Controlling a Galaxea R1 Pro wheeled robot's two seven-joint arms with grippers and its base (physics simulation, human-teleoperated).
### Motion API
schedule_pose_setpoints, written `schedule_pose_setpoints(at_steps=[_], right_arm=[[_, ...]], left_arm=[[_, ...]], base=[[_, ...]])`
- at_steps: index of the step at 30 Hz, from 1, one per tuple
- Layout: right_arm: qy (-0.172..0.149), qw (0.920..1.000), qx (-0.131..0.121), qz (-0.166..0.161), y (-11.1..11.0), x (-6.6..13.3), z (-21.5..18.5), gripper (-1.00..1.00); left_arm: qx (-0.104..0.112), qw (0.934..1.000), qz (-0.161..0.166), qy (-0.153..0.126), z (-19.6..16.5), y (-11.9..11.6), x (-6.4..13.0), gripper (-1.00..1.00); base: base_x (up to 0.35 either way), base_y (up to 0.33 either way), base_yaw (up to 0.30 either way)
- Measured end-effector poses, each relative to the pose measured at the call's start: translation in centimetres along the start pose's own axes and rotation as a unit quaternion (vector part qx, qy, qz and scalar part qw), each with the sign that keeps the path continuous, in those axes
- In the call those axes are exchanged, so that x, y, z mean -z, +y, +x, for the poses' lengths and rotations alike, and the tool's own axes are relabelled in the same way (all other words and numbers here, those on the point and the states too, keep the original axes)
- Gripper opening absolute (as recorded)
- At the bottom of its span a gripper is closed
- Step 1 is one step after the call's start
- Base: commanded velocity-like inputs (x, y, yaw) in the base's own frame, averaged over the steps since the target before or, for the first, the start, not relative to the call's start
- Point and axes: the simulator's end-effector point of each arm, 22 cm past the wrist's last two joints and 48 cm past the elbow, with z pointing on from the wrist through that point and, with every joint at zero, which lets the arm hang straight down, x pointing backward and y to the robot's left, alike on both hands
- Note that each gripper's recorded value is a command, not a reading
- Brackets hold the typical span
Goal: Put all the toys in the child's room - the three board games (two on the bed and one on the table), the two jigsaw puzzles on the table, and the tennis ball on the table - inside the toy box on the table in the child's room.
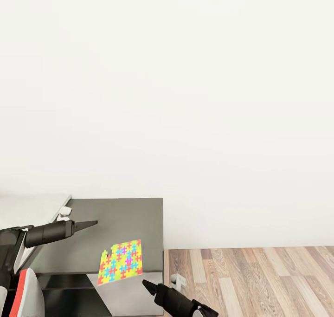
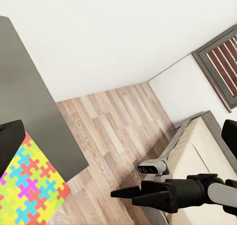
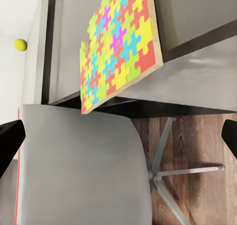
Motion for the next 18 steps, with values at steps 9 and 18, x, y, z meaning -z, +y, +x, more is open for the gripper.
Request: schedule_pose_setpoints(at_steps=[9, 18], right_arm=[[-0.014, 0.9999, 0.007, 0.001, -0.01, 0.00, -0.59, 1.00], [-0.024, 0.9996, 0.013, 0.000, 0.01, 0.01, -1.01, 1.00]], left_arm=[[0.000, 1.0000, 0.000, 0.000, -0.02, 0.00, 0.01, 1.00], [0.000, 1.0000, 0.000, 0.000, -0.01, 0.00, 0.00, 1.00]], base=[[-0.003, 0.001, 0.000], [-0.054, 0.119, 0.000]])
